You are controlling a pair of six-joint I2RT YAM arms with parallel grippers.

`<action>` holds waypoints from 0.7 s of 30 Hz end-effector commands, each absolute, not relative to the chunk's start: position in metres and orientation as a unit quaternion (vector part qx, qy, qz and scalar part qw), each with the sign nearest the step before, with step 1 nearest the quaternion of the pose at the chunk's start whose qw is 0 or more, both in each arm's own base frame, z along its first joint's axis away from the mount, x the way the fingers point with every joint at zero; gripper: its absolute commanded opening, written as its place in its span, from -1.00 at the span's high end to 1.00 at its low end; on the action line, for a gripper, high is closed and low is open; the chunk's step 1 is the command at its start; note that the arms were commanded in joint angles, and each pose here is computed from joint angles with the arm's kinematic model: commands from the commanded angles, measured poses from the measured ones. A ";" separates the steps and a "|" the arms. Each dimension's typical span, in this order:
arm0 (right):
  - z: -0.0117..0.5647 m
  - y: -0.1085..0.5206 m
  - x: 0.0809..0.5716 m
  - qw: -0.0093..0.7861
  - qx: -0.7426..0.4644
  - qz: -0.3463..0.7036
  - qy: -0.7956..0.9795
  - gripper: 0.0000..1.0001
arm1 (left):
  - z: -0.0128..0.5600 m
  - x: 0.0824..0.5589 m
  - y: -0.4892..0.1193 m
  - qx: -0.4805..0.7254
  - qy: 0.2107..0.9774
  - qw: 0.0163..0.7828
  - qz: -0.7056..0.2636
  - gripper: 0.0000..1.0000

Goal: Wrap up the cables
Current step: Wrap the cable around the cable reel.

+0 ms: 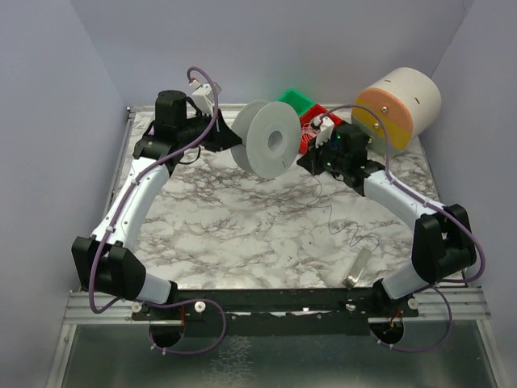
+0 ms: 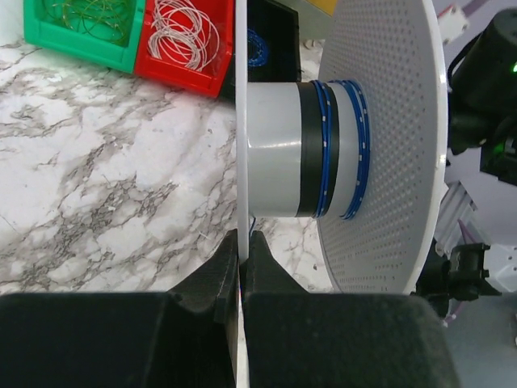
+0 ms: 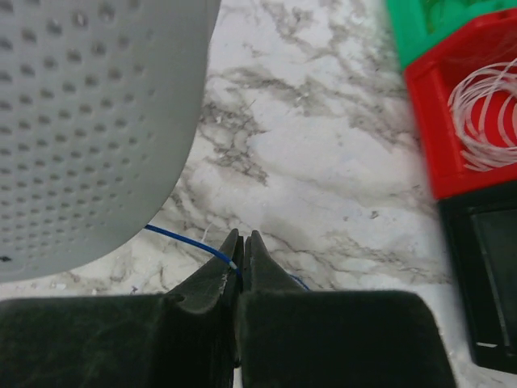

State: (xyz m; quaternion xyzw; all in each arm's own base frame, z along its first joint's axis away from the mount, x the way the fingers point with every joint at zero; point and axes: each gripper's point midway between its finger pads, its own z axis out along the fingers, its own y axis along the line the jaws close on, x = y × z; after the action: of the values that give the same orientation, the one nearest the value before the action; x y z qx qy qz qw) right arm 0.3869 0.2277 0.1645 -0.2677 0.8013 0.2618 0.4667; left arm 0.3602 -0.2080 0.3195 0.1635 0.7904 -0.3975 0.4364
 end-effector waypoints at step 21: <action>0.236 0.223 0.345 0.312 -0.398 0.389 0.770 0.99 | 0.296 0.375 -0.193 0.249 0.808 0.520 -0.119 1.00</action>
State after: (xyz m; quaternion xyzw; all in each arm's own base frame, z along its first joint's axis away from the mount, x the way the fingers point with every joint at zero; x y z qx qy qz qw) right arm 0.4000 0.2083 0.2393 -0.3752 0.7797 0.2876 0.4107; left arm 0.3518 -0.2247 0.2811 0.2872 0.8084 -0.2257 0.4616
